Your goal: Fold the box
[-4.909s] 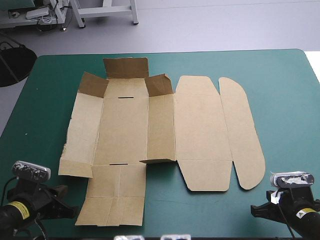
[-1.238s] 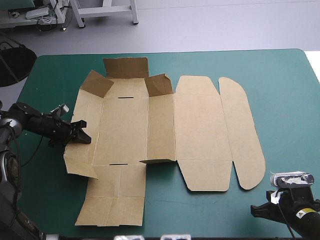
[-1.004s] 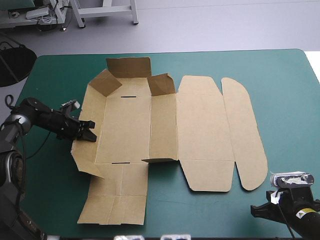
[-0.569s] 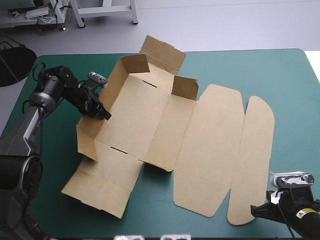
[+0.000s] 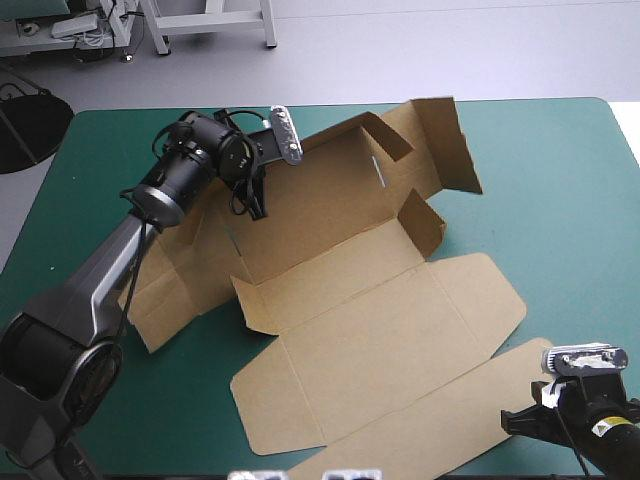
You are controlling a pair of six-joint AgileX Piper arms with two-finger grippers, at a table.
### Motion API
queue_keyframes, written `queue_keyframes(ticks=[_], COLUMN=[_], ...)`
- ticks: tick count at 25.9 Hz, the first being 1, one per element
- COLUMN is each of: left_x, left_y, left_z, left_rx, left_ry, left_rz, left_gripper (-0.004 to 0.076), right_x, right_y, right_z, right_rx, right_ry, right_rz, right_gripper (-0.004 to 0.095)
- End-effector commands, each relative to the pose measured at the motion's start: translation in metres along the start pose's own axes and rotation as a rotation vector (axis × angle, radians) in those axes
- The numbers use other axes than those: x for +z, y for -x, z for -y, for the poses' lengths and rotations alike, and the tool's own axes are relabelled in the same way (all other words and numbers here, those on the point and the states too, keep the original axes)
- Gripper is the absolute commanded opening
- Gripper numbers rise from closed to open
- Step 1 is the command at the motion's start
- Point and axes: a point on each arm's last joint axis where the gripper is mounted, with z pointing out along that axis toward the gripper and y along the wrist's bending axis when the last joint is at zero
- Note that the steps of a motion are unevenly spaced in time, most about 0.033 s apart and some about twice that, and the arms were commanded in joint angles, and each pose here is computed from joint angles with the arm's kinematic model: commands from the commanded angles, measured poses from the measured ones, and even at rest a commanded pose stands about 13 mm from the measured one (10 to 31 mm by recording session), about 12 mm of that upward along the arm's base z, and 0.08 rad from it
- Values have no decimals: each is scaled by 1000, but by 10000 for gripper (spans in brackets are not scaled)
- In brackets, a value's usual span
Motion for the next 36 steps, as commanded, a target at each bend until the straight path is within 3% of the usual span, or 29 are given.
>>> queue_keyframes(ticks=[1, 6, 14, 29, 36], left_x=[-40, -60, -73, -47, -30], left_y=[32, 74, 103, 72, 58], left_z=[1, 38, 79, 116, 132], left_rx=[121, 268, 242, 163, 171], left_ry=[194, 249, 249, 496, 478], left_rz=[128, 178, 242, 258, 223], left_gripper=[-9, -9, -9, -9, -9], right_x=[-5, -5, -5, -21, -45], right_y=[11, 11, 11, 23, 63], right_z=[-1, -1, -1, -4, -3], right_rx=[-2, 0, 3, 58, 55], right_ry=[1, 5, 10, 17, 14], right_rz=[71, 72, 76, 109, 161], right_gripper=[-18, -18, -18, -17, -17])
